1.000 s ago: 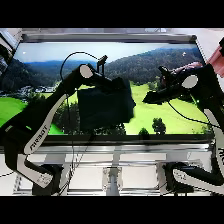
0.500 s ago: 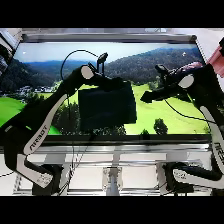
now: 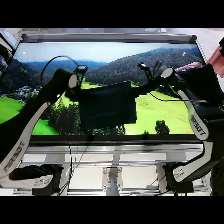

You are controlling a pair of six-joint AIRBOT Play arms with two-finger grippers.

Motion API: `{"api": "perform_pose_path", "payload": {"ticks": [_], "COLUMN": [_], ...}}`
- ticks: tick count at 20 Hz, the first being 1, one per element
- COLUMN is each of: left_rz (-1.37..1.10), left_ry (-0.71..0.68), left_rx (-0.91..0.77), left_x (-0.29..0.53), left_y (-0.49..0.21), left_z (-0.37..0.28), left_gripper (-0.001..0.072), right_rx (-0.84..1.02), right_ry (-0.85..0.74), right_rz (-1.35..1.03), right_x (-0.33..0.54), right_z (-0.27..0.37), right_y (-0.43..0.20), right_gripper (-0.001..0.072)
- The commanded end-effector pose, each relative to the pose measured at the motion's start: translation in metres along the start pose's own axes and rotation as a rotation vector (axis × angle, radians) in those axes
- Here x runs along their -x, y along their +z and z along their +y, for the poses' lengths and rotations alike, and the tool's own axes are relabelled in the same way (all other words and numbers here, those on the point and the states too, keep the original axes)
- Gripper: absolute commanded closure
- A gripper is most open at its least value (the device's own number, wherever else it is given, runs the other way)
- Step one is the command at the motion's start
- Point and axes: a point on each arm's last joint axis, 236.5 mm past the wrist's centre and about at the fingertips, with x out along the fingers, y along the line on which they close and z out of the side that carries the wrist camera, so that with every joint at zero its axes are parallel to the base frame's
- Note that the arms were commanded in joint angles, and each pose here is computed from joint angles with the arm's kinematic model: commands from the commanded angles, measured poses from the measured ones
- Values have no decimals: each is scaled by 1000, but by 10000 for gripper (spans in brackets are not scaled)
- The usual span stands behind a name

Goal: Fold the clothes and pants, and hang the long-sleeved shirts on hangers.

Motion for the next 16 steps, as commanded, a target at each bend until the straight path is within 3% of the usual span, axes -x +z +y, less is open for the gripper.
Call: {"api": "perform_pose_path", "payload": {"ticks": [1,8,9,11,12,16], "left_rz": [73,85,103,128,132,137], "left_ry": [96,102,107,112,113,114], "left_rx": [68,159,159,156,156,155], "left_x": [-8,-19,-21,-26,-27,-28], "left_y": [-63,-135,-142,-150,-151,-153], "left_z": [42,60,61,62,62,62], "left_gripper": [215,215,215,214,215,215], "right_rx": [-5,30,37,54,51,-61], "right_ry": [-183,-117,-96,-65,-56,-114], "right_rz": [114,182,189,209,228,415], "right_x": [-18,-50,-55,-61,-60,-17], "right_z": [-33,6,17,35,40,25], "right_y": [-5,-15,-16,-19,-23,-56], "right_gripper": [98,127,215,476,683,689]}}
